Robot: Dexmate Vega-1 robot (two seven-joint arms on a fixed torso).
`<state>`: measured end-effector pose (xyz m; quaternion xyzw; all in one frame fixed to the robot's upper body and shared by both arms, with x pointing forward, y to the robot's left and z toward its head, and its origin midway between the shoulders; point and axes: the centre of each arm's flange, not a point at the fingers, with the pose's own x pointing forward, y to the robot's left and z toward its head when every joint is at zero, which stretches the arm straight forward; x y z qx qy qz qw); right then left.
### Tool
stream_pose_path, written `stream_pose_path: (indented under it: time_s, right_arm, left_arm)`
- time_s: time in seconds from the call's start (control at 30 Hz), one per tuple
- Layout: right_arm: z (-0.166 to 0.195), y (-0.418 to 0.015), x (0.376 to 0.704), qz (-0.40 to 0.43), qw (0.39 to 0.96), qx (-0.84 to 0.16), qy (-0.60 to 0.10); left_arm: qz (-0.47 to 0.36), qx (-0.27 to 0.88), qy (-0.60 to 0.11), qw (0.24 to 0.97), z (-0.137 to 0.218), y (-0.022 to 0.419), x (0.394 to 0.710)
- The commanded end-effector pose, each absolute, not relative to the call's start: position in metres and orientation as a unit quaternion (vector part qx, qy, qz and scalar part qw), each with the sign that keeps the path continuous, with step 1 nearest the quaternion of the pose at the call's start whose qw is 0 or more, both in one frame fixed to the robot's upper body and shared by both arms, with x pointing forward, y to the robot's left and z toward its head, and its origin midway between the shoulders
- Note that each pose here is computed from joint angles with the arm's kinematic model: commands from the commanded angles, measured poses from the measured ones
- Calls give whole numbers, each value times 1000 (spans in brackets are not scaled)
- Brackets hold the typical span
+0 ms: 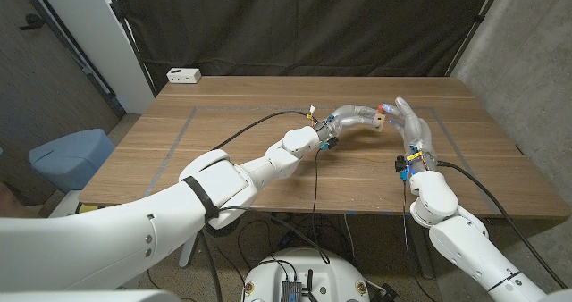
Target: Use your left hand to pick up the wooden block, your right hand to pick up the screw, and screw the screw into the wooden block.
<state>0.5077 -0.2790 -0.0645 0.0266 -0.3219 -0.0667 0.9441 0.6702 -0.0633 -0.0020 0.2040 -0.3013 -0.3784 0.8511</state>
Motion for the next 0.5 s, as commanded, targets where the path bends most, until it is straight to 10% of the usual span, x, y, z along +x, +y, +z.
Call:
stream_pose_path:
  time_s: [0.03, 0.5]
  right_arm:
    - [-65, -271, 508, -49, 944, 31, -325]
    - [-60, -271, 504, -51, 939, 35, -339]
  left_arm:
    - [-378, 204, -297, 853, -3, -64, 671]
    - [-378, 204, -297, 853, -4, -62, 671]
